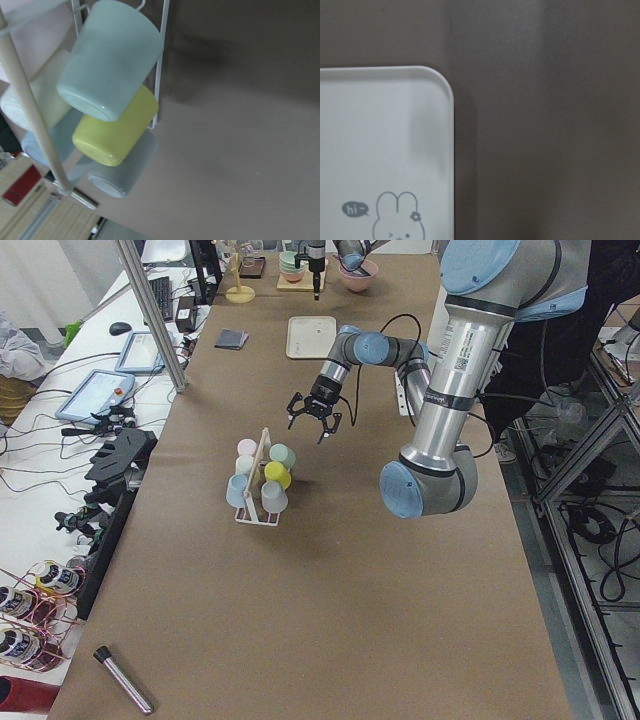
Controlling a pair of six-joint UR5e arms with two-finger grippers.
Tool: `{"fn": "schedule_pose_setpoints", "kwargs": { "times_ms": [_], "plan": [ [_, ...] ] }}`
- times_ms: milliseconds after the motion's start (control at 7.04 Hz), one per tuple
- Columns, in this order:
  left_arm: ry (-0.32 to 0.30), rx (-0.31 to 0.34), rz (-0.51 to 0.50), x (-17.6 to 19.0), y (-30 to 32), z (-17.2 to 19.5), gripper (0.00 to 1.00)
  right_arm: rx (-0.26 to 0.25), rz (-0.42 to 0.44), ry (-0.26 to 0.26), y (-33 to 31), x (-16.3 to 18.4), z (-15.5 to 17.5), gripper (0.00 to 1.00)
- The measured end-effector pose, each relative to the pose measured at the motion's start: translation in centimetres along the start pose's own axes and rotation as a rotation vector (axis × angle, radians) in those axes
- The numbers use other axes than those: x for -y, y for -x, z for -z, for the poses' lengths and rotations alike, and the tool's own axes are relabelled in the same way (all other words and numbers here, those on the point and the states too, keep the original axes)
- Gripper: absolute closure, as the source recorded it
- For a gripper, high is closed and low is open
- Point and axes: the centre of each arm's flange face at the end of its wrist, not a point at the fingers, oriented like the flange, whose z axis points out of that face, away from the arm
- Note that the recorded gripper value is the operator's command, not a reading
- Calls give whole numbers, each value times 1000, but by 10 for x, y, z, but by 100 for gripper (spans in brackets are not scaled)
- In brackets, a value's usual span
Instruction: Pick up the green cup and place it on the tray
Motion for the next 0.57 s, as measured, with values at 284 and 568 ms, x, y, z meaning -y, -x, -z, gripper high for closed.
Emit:
{"fn": "schedule_pose_setpoints", "kwargs": {
  "times_ms": [284,568],
  "plan": [
    [82,26,-24,18,31,-12,2,-6,40,21,9,-3,-30,0],
    [171,18,-67,22,42,-14,2,-13,52,31,21,15,-51,20]
  ]
}}
